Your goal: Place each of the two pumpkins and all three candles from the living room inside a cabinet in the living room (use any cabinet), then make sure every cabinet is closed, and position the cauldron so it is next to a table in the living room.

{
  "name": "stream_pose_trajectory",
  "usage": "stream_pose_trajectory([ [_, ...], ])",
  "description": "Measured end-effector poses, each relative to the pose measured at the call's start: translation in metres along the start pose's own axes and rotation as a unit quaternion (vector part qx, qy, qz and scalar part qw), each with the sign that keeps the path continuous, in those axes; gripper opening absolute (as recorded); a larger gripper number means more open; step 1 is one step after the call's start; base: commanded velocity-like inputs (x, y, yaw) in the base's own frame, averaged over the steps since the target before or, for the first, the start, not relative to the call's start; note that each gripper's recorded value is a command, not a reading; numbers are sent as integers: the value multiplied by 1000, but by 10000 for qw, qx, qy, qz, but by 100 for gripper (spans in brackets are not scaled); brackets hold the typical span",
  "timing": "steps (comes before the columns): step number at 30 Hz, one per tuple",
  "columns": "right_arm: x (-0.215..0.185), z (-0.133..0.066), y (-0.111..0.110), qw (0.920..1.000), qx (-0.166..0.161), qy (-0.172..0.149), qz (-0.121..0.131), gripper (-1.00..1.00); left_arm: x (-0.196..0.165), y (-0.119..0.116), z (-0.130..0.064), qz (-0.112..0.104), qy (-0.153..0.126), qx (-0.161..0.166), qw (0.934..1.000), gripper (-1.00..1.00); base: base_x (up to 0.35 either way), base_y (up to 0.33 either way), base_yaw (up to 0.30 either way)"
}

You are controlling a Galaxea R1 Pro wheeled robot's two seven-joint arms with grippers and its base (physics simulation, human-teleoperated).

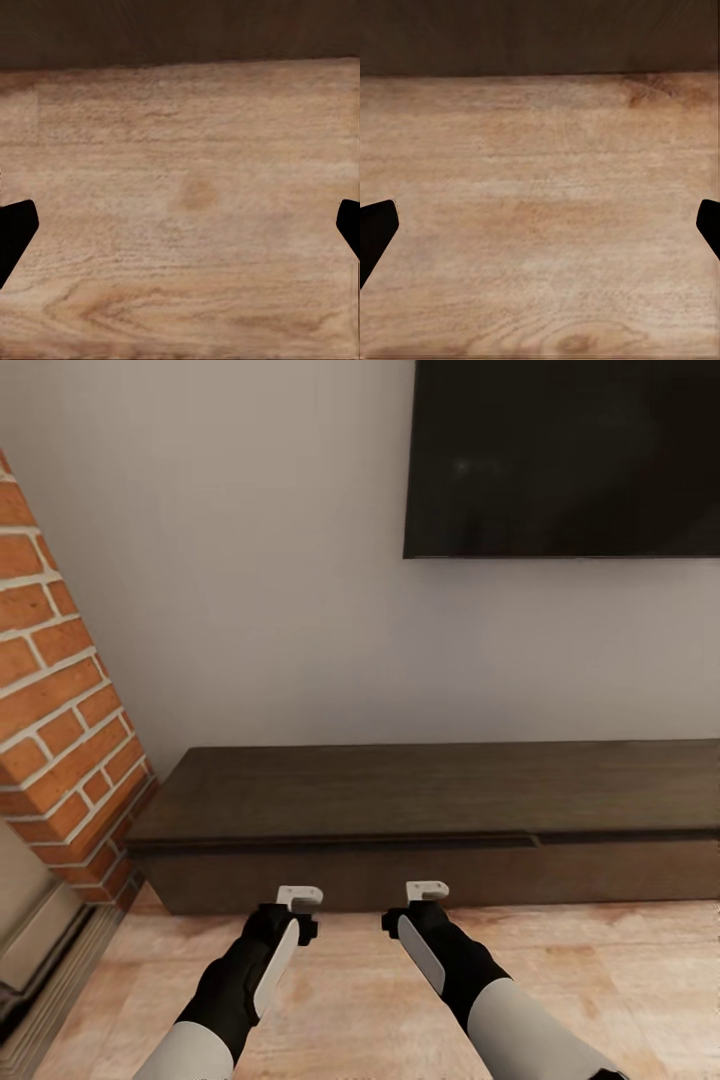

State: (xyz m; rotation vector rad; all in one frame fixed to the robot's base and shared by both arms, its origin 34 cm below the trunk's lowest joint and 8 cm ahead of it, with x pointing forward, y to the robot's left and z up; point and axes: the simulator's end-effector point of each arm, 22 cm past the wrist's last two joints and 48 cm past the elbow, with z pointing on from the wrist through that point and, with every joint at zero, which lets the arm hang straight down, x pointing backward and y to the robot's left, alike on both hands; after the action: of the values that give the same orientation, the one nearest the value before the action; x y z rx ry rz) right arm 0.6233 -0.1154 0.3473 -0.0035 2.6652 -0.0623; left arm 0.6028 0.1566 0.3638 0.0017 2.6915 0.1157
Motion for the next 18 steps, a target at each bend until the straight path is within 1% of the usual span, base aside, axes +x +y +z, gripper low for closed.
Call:
stream_pose_trajectory([
  [5,-21,-14,4,9999,-66,-152,39,100,-8,2,-9,-51,8,17,10000,100,-85,0,0],
  [9,-28,-22,4,9998,-81,-151,35,100,-14,3,-15,-74,12,25,10000,100,-9,0,0],
  [12,-32,-27,5,9998,-87,-156,29,100,-17,9,-19,-182,41,7,9998,100,-2,0,0],
  [15,-37,-33,4,9998,-83,-156,22,100,-21,13,-24,-246,57,1,9997,100,0,0,0],
  [18,-44,-39,3,9998,-64,-185,42,100,-25,14,-29,-264,65,-4,9996,100,0,0,0],
])
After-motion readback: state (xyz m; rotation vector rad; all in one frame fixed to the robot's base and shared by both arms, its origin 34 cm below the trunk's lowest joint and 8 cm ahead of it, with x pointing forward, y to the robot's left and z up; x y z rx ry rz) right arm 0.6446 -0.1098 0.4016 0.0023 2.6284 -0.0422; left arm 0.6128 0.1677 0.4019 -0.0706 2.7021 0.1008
